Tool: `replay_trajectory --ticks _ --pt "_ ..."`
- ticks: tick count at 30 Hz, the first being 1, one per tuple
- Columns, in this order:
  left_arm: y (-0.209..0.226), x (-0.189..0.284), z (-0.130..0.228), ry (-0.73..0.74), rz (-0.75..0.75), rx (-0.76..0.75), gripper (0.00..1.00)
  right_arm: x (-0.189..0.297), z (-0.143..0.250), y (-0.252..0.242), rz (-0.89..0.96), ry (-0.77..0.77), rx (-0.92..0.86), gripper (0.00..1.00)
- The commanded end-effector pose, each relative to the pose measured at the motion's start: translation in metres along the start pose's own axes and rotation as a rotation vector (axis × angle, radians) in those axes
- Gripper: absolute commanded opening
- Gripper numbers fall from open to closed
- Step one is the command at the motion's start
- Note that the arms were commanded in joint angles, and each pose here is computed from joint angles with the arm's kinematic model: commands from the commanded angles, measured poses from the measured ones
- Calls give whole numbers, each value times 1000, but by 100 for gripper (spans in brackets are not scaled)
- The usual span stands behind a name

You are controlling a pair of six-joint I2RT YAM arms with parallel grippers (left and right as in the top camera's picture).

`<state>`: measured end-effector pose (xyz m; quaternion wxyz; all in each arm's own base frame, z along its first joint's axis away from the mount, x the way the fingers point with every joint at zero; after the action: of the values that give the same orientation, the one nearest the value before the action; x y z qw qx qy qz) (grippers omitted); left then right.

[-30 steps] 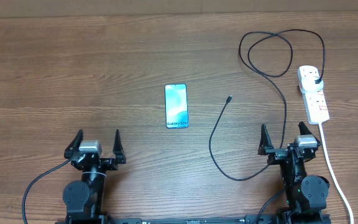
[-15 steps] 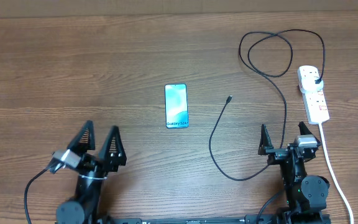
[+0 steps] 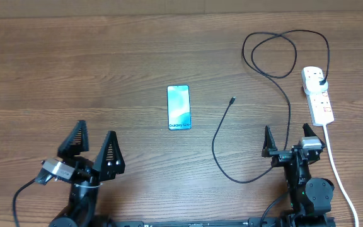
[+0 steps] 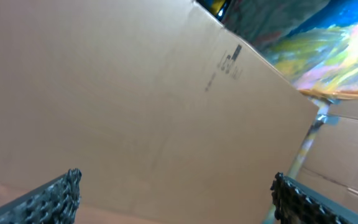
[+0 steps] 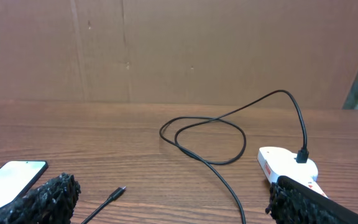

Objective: Plug charger to phone and switch on socket
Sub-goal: 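Raise the left arm and move the left gripper over the phone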

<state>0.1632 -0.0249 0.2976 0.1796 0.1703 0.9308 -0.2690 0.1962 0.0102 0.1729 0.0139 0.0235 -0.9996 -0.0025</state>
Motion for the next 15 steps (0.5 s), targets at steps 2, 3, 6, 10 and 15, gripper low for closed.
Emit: replay_trajectory --ticks 2,3,6,10,15 --pt "-23 -10 -37 9 -5 -166 100 0 2 -2 11 -6 -6 100" --pt "-25 -14 -40 25 -14 -171 100 0 2 -2 11 -7 -6 100" --pt "-33 -29 -50 99 -7 -198 100 0 2 -2 11 -7 -6 100" --pt "-48 -59 -60 248 55 -222 100 0 2 -2 11 -7 -6 100" --pt "-36 -99 -65 541 -88 -218 100 0 2 -2 11 -7 -6 100"
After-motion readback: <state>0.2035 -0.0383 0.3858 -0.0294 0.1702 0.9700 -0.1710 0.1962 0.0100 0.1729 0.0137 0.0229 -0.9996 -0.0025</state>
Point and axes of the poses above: each gripper's point midway between its finger pads, its own x axis back along the fingers, its own y axis along the line the jaws close on, z = x × y, the point moved 5 cm from there along x, back along the fingers, and after that the axes turned 1 degree about -x, right-handed, at the moved point
